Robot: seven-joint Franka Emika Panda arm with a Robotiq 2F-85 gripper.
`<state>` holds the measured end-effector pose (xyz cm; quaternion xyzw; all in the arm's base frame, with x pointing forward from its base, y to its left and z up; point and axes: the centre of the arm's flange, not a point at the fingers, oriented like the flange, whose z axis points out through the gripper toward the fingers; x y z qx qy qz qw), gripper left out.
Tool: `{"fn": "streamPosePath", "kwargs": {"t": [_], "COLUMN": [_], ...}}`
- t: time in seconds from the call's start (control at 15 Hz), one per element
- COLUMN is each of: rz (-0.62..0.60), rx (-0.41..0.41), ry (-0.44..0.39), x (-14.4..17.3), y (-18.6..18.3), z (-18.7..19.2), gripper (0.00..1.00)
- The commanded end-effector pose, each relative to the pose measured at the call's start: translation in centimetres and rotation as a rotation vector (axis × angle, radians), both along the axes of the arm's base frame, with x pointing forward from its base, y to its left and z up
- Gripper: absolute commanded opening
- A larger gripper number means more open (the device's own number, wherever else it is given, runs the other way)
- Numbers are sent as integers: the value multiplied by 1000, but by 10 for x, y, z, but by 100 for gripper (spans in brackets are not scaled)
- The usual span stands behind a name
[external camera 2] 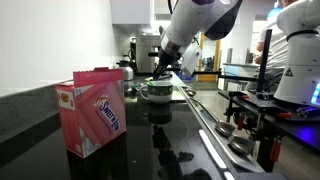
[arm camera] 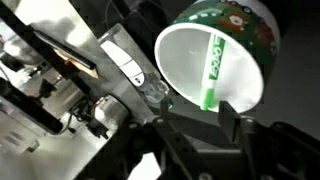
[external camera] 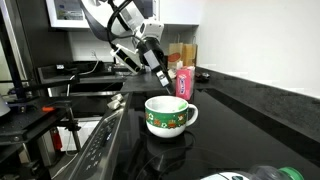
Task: Place the marker in the mug
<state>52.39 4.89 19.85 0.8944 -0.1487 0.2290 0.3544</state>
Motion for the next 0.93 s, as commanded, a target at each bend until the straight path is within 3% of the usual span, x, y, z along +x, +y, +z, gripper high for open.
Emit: {"fn": "streamPosePath", "kwargs": {"t": [0.0,0.13,0.6,0.87], "rz": [59,104,339,500], "rx": [99,147,305,384], "ry": [161,251,524,680], "x": [2,8,24,23], "y": [1,-1,-15,-20], "z": [29,51,119,131], "gripper": [90,100,100,100]}}
